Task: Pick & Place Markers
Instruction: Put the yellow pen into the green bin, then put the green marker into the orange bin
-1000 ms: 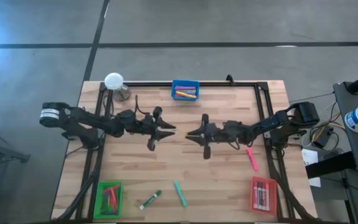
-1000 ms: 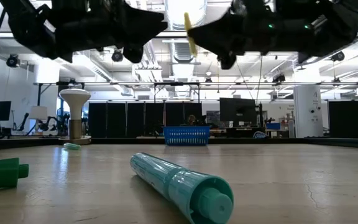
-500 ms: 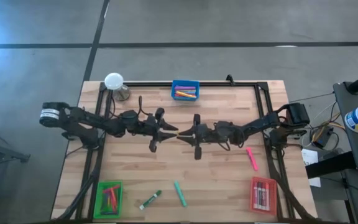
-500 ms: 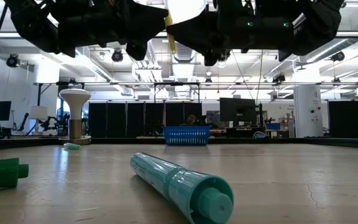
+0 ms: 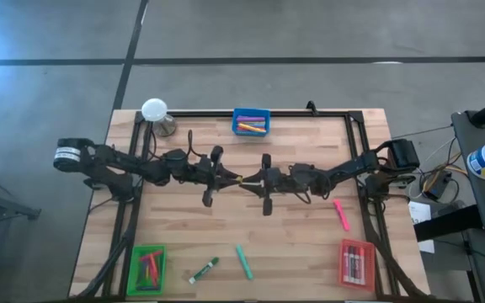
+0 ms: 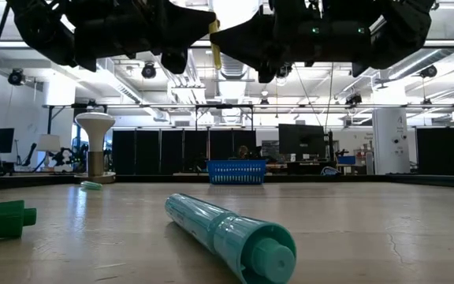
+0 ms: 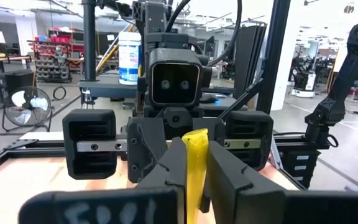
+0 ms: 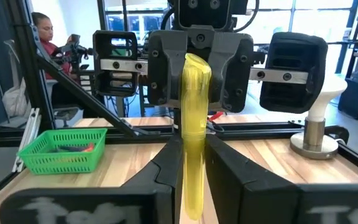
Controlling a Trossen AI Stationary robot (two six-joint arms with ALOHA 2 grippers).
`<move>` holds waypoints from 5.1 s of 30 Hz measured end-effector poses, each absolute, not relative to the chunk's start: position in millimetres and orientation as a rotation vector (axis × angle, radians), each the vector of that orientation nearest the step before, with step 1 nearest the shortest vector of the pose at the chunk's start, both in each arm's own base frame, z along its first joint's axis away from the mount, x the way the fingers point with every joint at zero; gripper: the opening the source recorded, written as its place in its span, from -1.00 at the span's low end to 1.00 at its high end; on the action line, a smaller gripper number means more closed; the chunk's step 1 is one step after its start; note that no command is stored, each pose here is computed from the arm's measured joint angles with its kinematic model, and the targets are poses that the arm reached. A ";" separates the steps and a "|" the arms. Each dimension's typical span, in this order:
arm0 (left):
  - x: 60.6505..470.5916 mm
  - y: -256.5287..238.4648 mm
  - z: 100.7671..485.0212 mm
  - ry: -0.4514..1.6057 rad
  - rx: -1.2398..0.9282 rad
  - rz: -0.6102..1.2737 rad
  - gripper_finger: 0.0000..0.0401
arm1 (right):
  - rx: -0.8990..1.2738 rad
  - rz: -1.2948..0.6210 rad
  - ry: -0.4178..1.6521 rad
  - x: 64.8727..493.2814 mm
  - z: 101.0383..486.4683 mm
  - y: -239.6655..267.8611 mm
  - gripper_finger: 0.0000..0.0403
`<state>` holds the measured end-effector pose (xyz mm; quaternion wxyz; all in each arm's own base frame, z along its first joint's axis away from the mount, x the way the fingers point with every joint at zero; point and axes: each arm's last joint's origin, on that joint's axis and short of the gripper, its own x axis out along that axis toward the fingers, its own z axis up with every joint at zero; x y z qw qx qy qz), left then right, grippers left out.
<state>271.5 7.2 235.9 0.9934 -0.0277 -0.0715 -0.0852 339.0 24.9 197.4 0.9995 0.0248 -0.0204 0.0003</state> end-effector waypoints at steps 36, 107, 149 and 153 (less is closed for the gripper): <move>191.1 -106.2 264.4 0.810 -0.519 0.058 -0.87 | 0.052 -0.007 0.362 317.8 156.8 26.1 -0.81; 212.9 -184.0 216.4 1.216 -0.562 0.116 -0.44 | -0.010 0.006 0.455 288.6 139.2 97.2 -0.86; 300.3 -243.1 173.4 1.431 -0.412 0.324 -0.44 | -0.091 0.030 0.467 287.0 138.2 99.8 -0.86; 294.5 -239.8 159.0 1.457 -0.427 0.301 -0.44 | -0.091 0.030 0.468 286.9 138.1 99.7 -0.86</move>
